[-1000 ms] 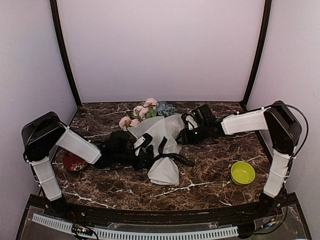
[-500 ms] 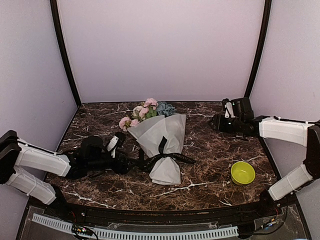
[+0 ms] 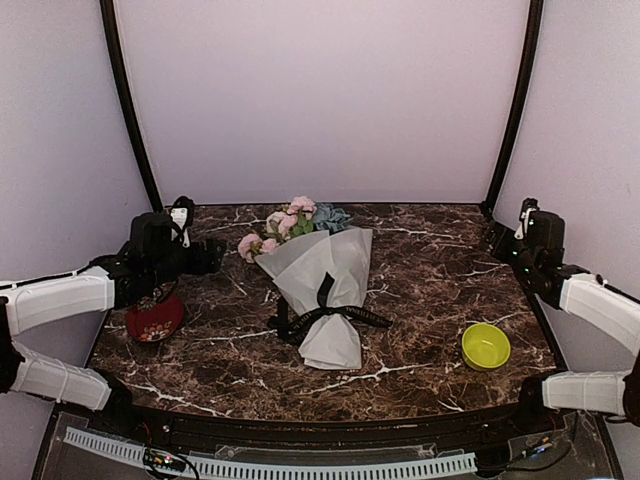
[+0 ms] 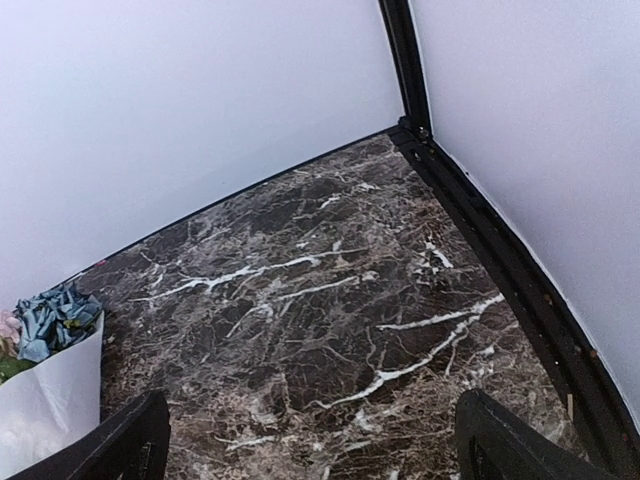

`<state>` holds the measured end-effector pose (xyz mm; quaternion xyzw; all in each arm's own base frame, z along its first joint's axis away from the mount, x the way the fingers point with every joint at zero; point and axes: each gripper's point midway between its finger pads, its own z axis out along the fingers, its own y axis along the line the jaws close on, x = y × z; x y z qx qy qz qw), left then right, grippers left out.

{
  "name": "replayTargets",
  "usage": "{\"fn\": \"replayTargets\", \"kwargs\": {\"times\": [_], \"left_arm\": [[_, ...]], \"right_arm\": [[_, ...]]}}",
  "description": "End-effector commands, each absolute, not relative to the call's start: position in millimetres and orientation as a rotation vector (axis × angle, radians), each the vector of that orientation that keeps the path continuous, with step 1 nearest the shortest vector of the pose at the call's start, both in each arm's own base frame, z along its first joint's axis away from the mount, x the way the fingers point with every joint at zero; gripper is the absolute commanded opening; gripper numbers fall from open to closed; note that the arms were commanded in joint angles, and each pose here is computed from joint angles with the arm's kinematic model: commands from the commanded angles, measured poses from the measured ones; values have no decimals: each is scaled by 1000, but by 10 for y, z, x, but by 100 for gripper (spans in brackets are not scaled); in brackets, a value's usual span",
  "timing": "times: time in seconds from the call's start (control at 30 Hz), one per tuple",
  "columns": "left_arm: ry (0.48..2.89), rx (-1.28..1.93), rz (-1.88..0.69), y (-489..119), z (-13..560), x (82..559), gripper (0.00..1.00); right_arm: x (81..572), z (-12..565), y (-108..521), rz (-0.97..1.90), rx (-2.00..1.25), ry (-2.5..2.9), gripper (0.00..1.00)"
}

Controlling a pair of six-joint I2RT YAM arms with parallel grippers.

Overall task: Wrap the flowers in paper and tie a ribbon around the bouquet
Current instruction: Reset both arms

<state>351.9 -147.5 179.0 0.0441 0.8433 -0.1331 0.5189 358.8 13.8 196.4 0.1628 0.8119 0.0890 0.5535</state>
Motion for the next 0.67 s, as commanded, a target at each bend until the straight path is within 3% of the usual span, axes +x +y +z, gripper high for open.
{"fn": "replayTargets", "kwargs": {"times": [0.0,0.27,0.63], "left_arm": [[2074,3,-180,-1050,1801,3666,87],[2029,-175,-78,-507,1791,3694,88],[1996,-200,30,-322,1854,3647,88]], "right_arm": [[3581,2013,-41,153,430,1841,100],[3590,1857,19,183,400,1850,100],[3557,1793,-6,201,425,1790,100]]}}
